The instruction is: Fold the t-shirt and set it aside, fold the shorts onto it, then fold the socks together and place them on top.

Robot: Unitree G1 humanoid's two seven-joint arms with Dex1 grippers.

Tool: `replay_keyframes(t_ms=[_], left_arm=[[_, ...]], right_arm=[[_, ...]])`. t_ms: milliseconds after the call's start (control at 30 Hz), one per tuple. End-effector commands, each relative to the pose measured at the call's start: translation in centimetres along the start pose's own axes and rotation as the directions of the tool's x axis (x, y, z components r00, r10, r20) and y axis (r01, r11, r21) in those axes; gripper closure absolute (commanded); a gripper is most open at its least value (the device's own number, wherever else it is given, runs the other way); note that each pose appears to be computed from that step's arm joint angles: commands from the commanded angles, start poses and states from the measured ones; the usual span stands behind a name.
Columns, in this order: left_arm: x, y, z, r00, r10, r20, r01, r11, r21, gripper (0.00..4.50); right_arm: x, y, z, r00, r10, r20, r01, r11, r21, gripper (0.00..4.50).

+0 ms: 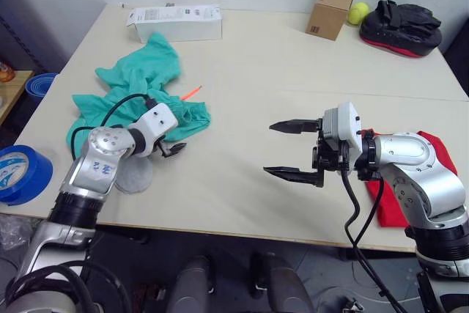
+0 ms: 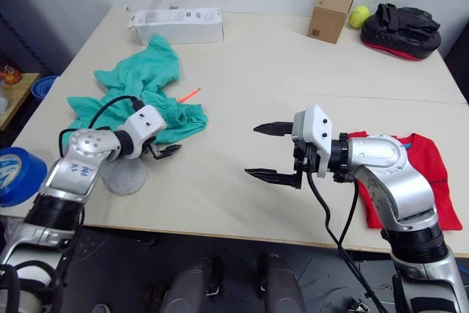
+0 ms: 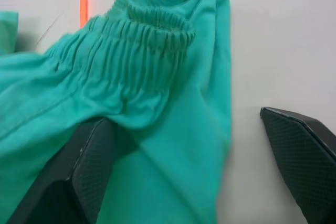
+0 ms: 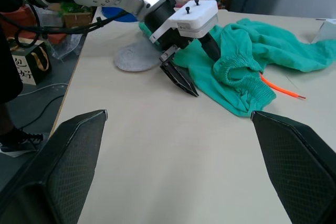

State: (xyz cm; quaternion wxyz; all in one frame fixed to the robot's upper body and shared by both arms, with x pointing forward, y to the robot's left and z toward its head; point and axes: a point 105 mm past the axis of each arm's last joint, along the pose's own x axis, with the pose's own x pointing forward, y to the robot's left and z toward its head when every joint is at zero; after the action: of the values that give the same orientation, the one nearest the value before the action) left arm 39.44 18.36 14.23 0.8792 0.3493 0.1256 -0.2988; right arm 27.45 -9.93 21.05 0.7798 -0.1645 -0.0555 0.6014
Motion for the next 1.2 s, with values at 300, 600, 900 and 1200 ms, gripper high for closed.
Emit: replay_keyframes(t_ms=[300,600,900,1200], left_arm=[[2.3,-0.5,-0.1,1.0,-0.016,-0.007,0.016,1.0,-0.026,2.46],[3.3,-2.9,2.0,0.983,-0.171,0.068,0.171,0.985,0.009,4.49],[4.2,-7.4,12.3,0.842,-0.5,0.202,0.407,0.836,0.368,4.49],[2.7,-16.9,15.7,0.549,-0.832,0.078,0.552,0.431,0.714,4.49]], right_arm=[[-1.0,-0.5,1.6,0.998,-0.061,0.011,0.061,0.997,-0.045,0.0],[-1.5,-0.6,1.5,0.997,-0.069,-0.022,0.067,0.996,-0.057,0.0],[-2.5,0.0,1.3,0.99,-0.129,-0.05,0.126,0.99,-0.057,0.0],[-4.1,1.3,0.3,0.977,-0.164,-0.134,0.158,0.986,-0.059,0.0]])
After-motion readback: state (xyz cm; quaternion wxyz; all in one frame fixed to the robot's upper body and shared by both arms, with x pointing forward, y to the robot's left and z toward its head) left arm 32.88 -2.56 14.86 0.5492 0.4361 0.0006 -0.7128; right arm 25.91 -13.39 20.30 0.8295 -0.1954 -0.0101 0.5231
